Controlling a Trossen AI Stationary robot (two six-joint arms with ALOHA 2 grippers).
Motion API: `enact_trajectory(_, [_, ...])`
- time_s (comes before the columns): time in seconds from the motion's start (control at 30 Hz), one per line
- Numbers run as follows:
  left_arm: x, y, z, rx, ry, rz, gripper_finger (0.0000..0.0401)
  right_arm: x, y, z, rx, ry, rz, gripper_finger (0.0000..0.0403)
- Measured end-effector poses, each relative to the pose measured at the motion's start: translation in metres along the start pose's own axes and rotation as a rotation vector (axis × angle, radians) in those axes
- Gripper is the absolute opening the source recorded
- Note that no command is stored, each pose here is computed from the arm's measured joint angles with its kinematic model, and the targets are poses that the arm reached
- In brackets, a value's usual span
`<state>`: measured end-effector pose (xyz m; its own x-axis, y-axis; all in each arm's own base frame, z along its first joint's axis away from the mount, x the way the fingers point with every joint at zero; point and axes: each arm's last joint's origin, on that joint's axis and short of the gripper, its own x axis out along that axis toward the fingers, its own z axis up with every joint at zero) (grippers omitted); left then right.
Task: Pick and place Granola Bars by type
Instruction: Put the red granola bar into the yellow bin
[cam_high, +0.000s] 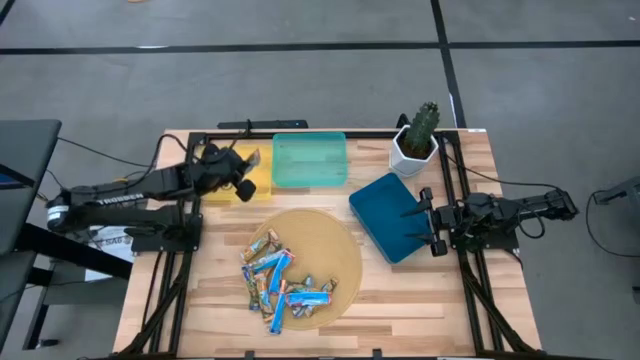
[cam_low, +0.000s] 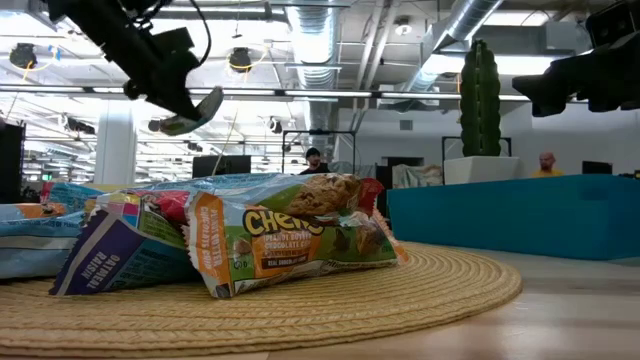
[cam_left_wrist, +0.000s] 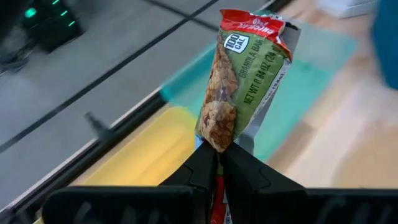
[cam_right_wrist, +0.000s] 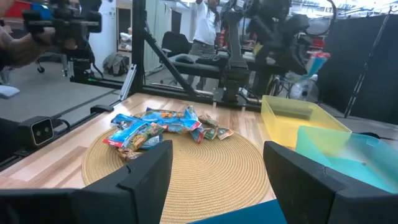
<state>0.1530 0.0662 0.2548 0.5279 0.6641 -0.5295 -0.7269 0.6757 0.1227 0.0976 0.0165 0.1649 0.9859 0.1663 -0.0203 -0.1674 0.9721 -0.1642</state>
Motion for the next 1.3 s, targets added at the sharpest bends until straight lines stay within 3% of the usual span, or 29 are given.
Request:
enact_trajectory(0.6, [0.014, 0.053, -0.011, -0.289, 0.151, 0.281, 0.0020, 0.000, 0.000, 0.000, 0.000, 0.000, 0.000, 0.0244])
enact_trajectory(1.03, [0.013, 0.055, -0.015, -0.352, 0.188, 0.309, 0.0020, 0.000, 0.000, 0.000, 0.000, 0.000, 0.000, 0.0244])
enact_trajectory(1.3, [0.017, 0.056, -0.026, -0.398, 0.306, 0.358, 0.0020, 0.000, 0.000, 0.000, 0.000, 0.000, 0.000, 0.0244])
